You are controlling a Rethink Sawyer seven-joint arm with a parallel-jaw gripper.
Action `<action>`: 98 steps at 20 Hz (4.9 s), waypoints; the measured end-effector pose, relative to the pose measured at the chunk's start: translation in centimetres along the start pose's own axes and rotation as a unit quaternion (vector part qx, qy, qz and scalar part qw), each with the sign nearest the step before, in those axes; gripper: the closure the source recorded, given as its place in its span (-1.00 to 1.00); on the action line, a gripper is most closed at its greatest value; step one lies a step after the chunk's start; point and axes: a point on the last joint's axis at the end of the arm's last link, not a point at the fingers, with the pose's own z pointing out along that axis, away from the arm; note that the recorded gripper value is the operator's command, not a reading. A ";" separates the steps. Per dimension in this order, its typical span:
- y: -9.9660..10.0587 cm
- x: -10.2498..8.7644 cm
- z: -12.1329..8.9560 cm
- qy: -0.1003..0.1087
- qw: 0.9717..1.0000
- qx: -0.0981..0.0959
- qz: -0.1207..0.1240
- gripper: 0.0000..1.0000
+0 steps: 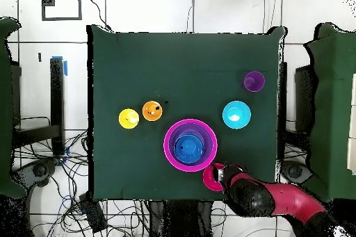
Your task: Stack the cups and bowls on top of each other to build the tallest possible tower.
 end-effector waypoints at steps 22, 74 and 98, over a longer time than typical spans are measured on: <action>-2.5 0.9 -2.0 0.037 0.999 0.010 0.013 -1.00; -5.9 -0.4 -0.9 0.056 0.995 0.082 -0.011 -1.00; -3.8 1.3 -0.8 0.077 0.994 0.073 -0.020 -1.00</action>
